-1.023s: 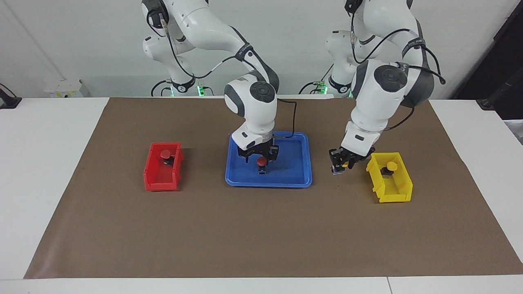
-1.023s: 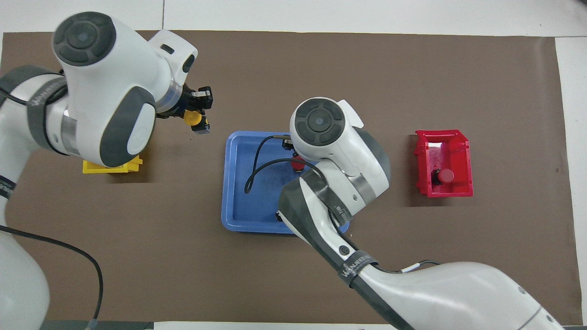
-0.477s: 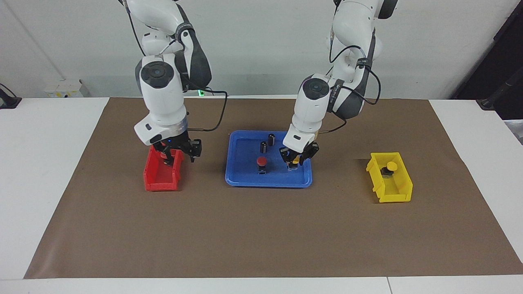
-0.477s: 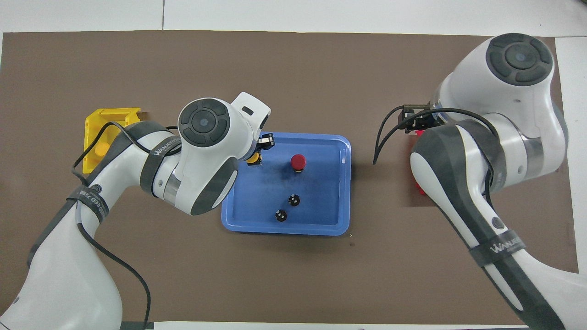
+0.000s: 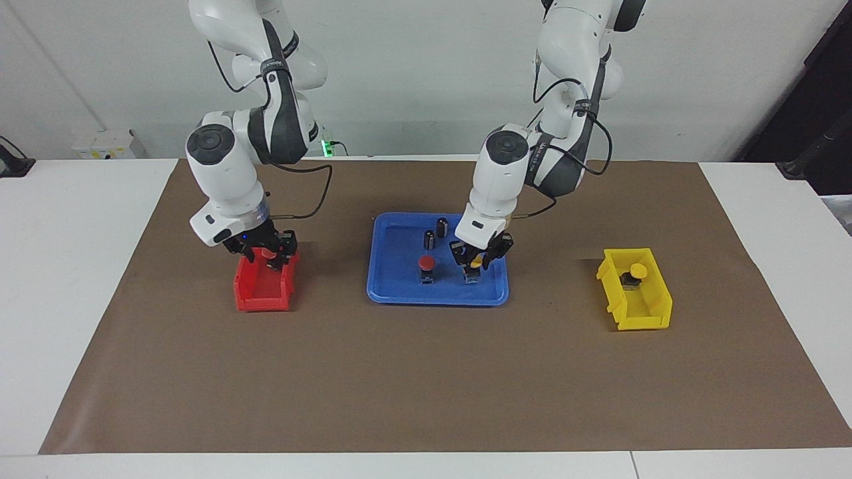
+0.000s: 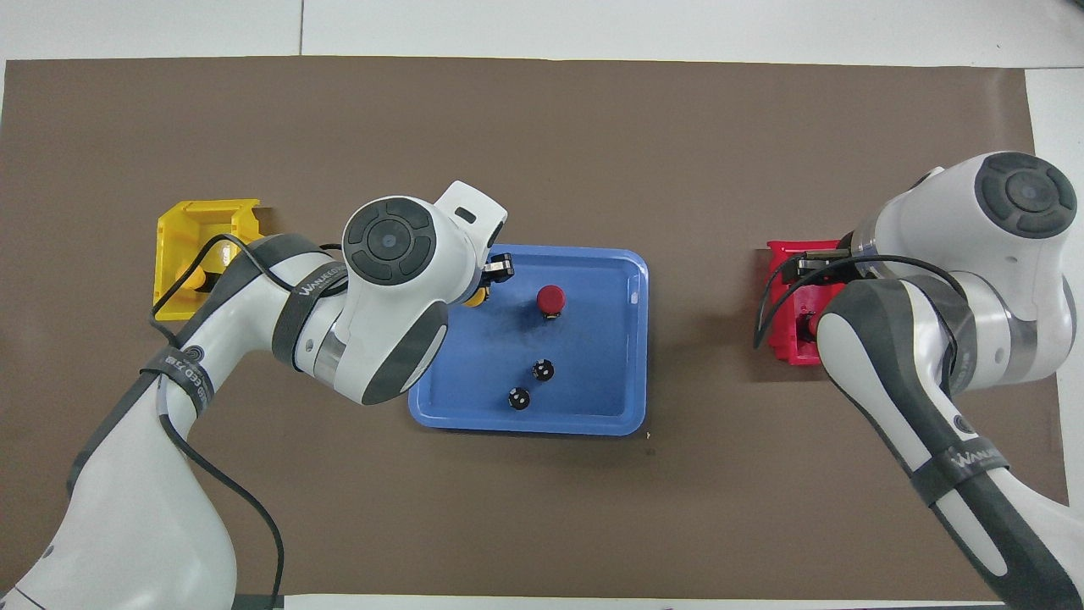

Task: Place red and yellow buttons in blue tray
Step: 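Release the yellow button in the tray while the right gripper returns to red, then withdraw the left gripper to rest while the right gripper grasps another red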

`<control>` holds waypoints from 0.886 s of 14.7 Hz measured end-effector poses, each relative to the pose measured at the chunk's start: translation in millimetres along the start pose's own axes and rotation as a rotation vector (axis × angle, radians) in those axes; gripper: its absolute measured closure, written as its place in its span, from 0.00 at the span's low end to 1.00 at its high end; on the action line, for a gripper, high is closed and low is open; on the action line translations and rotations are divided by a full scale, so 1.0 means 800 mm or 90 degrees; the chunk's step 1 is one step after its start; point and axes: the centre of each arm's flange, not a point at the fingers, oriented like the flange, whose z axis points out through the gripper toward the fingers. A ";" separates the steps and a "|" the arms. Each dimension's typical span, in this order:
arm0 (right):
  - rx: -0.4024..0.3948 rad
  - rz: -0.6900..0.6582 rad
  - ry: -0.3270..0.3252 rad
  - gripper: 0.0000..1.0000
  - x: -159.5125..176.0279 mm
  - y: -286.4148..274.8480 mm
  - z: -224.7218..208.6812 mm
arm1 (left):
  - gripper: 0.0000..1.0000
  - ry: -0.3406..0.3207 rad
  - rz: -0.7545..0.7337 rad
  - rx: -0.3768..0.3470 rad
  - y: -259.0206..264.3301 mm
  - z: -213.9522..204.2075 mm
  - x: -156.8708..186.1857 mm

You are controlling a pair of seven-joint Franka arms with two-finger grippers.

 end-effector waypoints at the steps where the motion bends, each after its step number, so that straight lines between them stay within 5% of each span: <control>1: 0.001 0.000 0.005 0.24 -0.006 0.001 0.005 | 0.30 -0.001 0.001 0.001 0.001 0.000 -0.001; 4: 0.001 -0.001 0.010 0.27 -0.023 0.001 0.020 | 0.00 -0.013 0.003 0.013 0.000 -0.010 -0.004; 8: 0.000 0.003 0.008 0.29 -0.033 0.006 0.027 | 0.00 -0.026 0.043 0.034 -0.037 -0.084 0.017; 13: 0.000 0.000 0.008 0.31 -0.035 0.018 0.027 | 0.00 -0.029 0.114 0.042 -0.216 -0.175 0.112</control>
